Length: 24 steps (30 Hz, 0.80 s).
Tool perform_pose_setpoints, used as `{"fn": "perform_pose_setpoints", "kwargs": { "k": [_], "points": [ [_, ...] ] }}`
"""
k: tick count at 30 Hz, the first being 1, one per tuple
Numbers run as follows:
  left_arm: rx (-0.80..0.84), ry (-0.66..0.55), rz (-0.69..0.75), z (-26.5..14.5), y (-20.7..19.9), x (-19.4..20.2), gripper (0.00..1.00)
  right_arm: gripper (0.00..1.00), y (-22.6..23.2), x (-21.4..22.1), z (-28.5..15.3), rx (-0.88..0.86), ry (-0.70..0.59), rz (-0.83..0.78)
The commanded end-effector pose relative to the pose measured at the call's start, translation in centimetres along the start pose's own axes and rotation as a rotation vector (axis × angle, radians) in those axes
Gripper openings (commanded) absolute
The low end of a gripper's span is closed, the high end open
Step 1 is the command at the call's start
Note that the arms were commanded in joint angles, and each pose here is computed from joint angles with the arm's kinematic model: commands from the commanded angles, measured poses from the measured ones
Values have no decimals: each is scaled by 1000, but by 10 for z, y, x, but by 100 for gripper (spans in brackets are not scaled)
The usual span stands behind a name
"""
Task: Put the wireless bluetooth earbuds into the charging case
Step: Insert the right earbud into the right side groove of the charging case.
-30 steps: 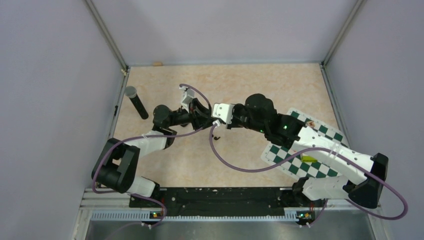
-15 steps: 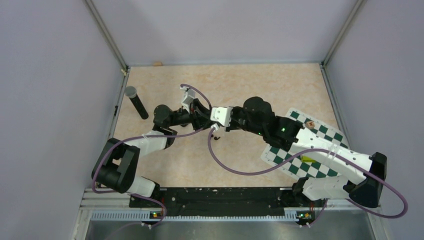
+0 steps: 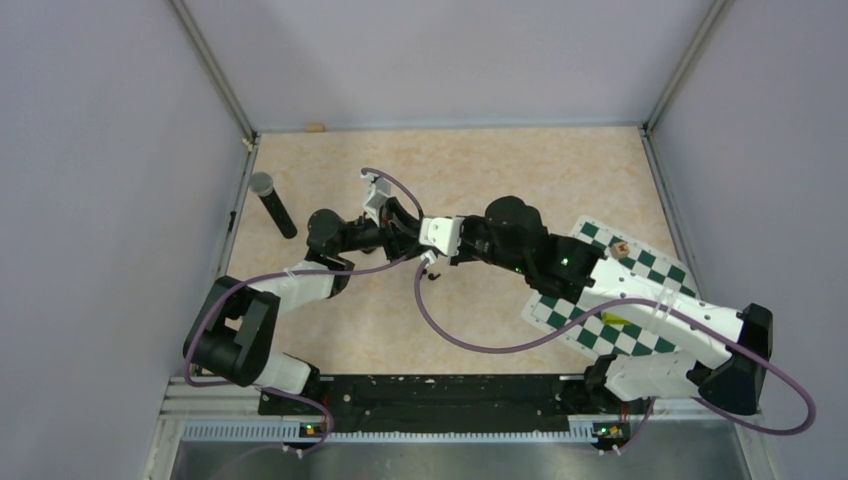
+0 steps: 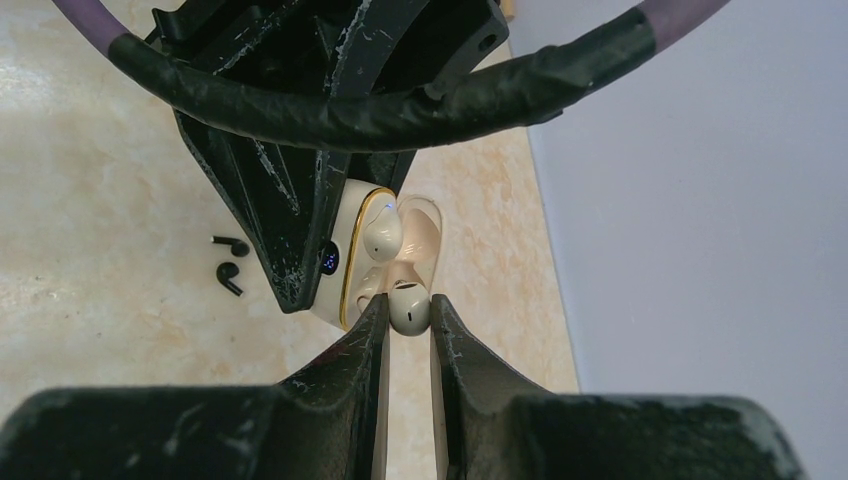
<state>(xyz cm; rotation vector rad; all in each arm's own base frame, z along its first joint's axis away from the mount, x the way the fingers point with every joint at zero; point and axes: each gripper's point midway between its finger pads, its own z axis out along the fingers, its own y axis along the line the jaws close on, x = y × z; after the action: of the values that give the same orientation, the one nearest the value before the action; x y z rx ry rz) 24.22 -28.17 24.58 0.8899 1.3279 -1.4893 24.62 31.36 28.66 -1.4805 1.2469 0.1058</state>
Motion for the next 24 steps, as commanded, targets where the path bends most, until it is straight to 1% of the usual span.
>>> {"fn": "perform_pose_setpoints", "kwargs": {
  "k": [1, 7, 13, 15, 22, 24],
  "points": [
    [22, -24, 65, 5, -3, -16, 0, 4, -3, -15, -4, 27, -49, 3],
    [23, -33, 84, 4, -5, -19, 0, 4, -4, -14, -3, 34, -43, 11],
    [31, -51, 102, 2, -8, -23, 0, 17, -2, -20, -5, 10, -54, 37],
    [32, -56, 105, 2, -9, -24, 0, 18, -5, -24, -7, 12, -63, 52],
    [50, -81, 125, 0, -16, -28, 0, 19, -10, -33, -9, 16, -84, 89],
    [49, -88, 125, 0, -16, -30, 0, 24, -12, -36, -10, 20, -89, 99]
  ]
}}
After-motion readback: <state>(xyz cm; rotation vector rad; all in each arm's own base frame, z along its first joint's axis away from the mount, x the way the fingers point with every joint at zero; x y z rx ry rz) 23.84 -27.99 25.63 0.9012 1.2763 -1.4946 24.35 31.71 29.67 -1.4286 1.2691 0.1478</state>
